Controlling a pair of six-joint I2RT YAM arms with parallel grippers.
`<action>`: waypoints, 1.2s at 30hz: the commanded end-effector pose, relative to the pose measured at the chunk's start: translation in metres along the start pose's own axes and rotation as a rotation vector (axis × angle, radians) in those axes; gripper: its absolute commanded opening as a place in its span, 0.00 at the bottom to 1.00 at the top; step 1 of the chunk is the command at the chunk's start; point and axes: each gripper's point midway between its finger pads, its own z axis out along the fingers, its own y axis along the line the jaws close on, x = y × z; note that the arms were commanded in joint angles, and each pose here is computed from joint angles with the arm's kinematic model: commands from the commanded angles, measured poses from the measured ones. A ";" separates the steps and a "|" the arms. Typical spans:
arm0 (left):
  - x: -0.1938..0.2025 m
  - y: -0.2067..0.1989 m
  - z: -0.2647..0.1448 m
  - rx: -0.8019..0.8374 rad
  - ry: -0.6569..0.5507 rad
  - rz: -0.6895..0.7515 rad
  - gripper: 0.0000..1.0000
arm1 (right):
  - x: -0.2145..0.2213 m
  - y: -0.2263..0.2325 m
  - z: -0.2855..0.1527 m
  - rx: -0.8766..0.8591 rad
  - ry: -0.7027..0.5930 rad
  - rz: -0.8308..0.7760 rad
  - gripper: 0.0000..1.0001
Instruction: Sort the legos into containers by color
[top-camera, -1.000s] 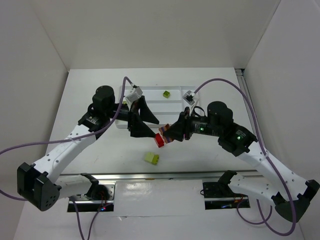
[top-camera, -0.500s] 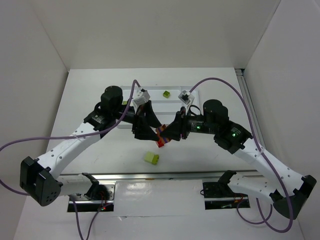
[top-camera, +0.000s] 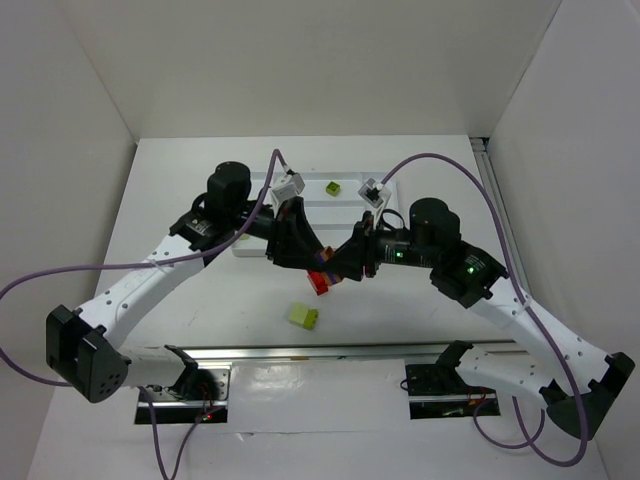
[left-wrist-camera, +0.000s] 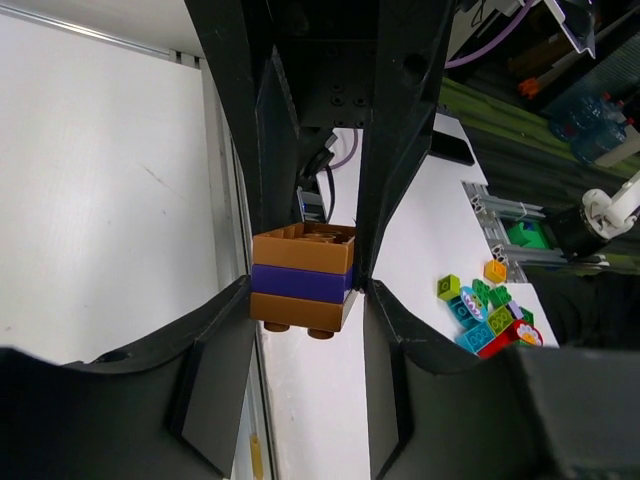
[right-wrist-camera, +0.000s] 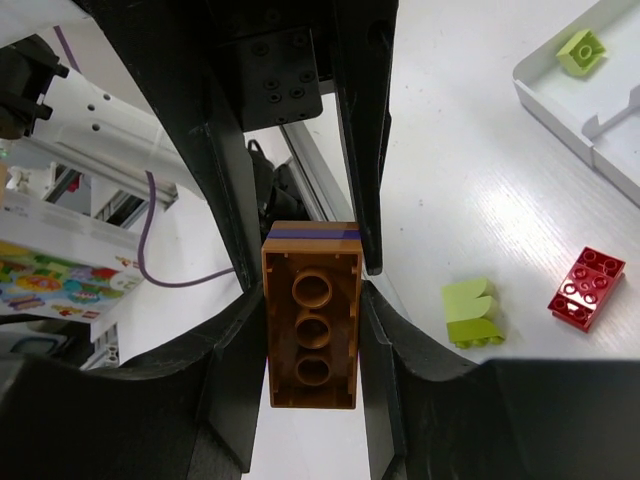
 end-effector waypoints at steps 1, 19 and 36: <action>-0.024 -0.012 0.000 0.036 -0.019 0.131 0.50 | -0.010 -0.002 0.001 0.023 -0.028 -0.027 0.35; -0.021 -0.007 -0.016 0.009 -0.040 0.121 0.60 | -0.003 -0.005 -0.004 0.035 -0.025 -0.031 0.35; -0.010 0.010 -0.017 0.050 -0.038 0.005 0.74 | -0.012 0.003 -0.006 0.010 -0.051 -0.051 0.35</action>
